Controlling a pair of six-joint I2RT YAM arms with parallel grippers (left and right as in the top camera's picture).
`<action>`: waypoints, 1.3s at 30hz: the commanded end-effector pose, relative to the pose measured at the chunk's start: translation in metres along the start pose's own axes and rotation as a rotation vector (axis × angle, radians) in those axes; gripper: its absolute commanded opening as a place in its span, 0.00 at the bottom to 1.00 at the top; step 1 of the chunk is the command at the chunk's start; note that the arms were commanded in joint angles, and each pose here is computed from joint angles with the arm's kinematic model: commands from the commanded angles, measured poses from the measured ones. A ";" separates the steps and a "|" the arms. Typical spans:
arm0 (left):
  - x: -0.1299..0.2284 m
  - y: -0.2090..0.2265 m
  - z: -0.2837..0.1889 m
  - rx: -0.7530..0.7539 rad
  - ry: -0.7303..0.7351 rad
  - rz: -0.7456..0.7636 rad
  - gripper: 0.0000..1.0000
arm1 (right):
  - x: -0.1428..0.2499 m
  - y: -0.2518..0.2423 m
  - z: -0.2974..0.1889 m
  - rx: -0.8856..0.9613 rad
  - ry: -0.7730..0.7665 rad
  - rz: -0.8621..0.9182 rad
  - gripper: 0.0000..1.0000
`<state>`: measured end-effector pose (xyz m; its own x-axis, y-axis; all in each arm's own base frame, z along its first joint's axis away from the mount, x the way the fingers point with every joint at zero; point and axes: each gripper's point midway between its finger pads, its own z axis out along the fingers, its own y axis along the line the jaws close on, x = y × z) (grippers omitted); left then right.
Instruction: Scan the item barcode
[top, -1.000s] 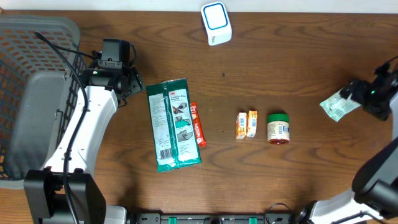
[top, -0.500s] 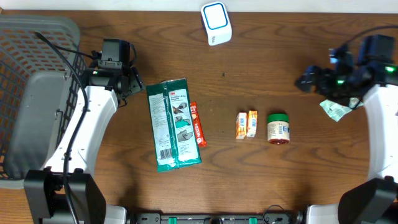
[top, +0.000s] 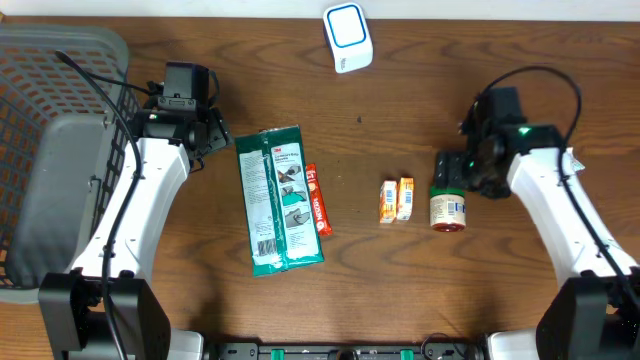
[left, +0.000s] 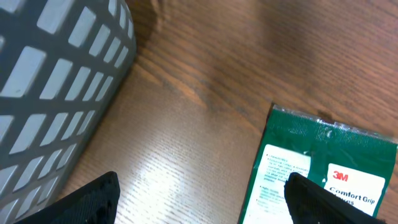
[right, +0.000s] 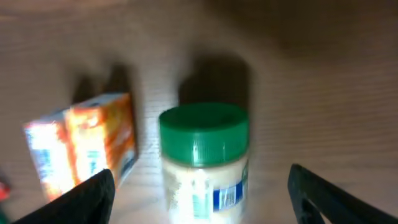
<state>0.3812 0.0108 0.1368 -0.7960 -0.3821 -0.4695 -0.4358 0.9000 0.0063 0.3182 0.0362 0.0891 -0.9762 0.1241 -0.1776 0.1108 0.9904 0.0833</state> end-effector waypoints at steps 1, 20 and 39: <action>-0.003 0.003 -0.001 -0.017 -0.011 0.010 0.85 | 0.009 -0.009 0.024 0.040 -0.005 0.017 0.84; -0.003 0.003 -0.001 -0.017 -0.011 0.010 0.85 | 0.007 -0.010 0.061 0.015 -0.114 0.009 0.54; -0.003 0.003 -0.001 -0.017 -0.011 0.010 0.85 | -0.030 -0.012 -0.003 0.056 -0.297 -0.057 0.47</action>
<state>0.3812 0.0108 0.1368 -0.7958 -0.3824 -0.4695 -0.4361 0.8999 0.0061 0.3384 0.0285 0.0799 -0.9074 0.0914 -0.4103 0.0724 0.9955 0.0617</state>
